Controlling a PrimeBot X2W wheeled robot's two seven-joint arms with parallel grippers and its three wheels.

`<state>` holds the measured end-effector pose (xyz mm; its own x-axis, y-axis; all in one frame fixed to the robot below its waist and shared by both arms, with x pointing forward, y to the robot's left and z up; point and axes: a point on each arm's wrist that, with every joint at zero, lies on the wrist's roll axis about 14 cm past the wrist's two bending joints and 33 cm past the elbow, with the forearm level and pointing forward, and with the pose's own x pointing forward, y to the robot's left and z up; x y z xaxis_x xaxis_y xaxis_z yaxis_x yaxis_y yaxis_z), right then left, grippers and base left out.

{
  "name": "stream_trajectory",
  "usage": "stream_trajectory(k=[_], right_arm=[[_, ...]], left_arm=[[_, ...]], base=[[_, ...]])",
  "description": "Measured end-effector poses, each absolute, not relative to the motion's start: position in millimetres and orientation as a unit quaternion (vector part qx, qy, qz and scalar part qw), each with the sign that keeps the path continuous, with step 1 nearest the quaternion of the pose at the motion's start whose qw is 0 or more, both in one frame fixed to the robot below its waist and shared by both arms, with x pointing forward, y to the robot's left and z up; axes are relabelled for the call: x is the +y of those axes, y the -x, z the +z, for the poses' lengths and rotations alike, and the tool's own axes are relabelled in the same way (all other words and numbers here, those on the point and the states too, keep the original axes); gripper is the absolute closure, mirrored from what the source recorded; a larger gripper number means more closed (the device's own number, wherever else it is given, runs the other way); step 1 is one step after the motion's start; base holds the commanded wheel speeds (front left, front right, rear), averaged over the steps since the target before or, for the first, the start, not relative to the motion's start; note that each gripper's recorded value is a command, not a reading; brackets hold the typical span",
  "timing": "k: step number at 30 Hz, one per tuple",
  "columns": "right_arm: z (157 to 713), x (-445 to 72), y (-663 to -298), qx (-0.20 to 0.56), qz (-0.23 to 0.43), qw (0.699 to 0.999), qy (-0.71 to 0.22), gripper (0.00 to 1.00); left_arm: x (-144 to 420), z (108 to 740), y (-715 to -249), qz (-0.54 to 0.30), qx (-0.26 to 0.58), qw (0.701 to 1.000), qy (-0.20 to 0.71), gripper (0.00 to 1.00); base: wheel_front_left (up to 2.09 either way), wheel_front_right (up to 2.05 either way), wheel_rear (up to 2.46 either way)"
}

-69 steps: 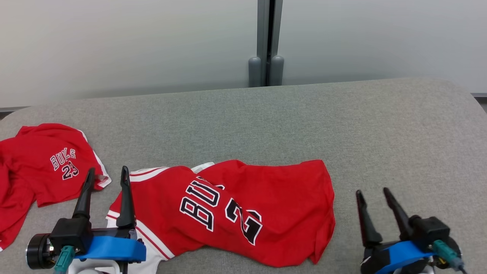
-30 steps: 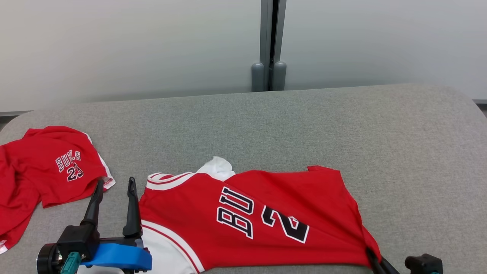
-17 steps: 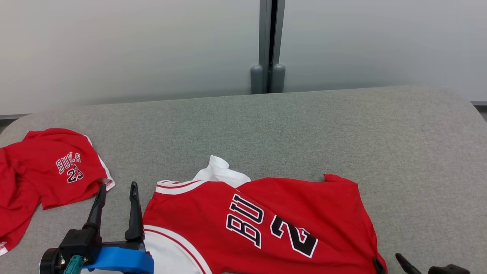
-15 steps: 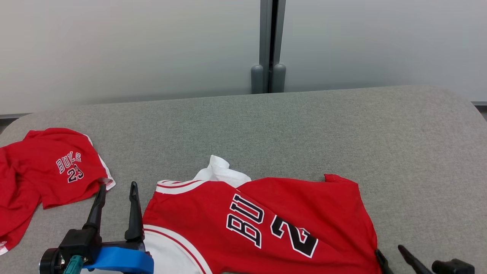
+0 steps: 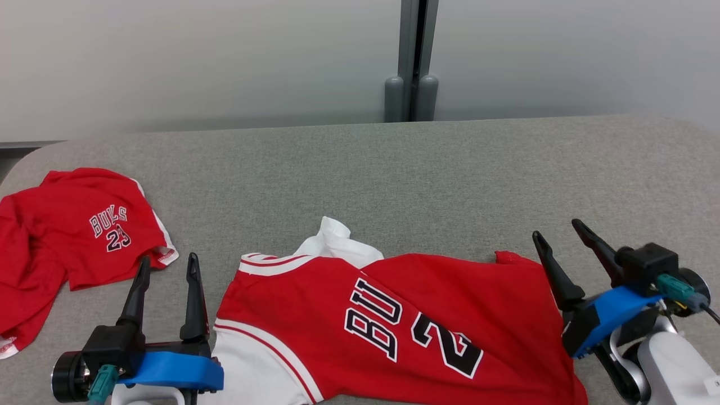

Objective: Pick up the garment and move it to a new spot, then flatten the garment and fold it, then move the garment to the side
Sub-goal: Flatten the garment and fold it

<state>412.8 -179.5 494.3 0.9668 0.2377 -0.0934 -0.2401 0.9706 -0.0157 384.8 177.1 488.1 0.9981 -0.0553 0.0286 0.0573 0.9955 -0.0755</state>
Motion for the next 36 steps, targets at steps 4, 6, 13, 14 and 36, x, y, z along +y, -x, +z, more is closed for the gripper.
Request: stream_trajectory(k=[4,6,13,14,36], right_arm=[[490.4,-163.1,-433.3,0.060,0.144,0.987,0.036,0.00],[481.2,-157.5,-439.4,0.079,0.153,0.984,0.045,0.00],[434.7,-157.8,-445.8,0.163,0.160,0.971,0.072,0.00],[427.5,-159.4,-445.1,0.177,0.159,0.968,0.076,0.00],[435.0,-169.2,-482.1,0.168,0.135,0.976,0.040,1.00]], left_arm=[[182.3,487.3,-387.5,-0.022,-0.013,0.999,0.038,0.00],[184.6,485.9,-387.7,-0.019,-0.011,0.999,0.037,0.00],[190.9,482.0,-389.2,-0.009,-0.005,0.999,0.040,0.00],[191.1,481.1,-389.1,-0.008,-0.004,0.999,0.041,0.00],[190.1,481.4,-397.2,-0.007,-0.006,0.999,0.045,0.00]], base=[[0.00,0.00,0.00],[0.00,0.00,0.00],[0.00,0.00,0.00],[0.00,0.00,0.00],[0.00,0.00,0.00]])
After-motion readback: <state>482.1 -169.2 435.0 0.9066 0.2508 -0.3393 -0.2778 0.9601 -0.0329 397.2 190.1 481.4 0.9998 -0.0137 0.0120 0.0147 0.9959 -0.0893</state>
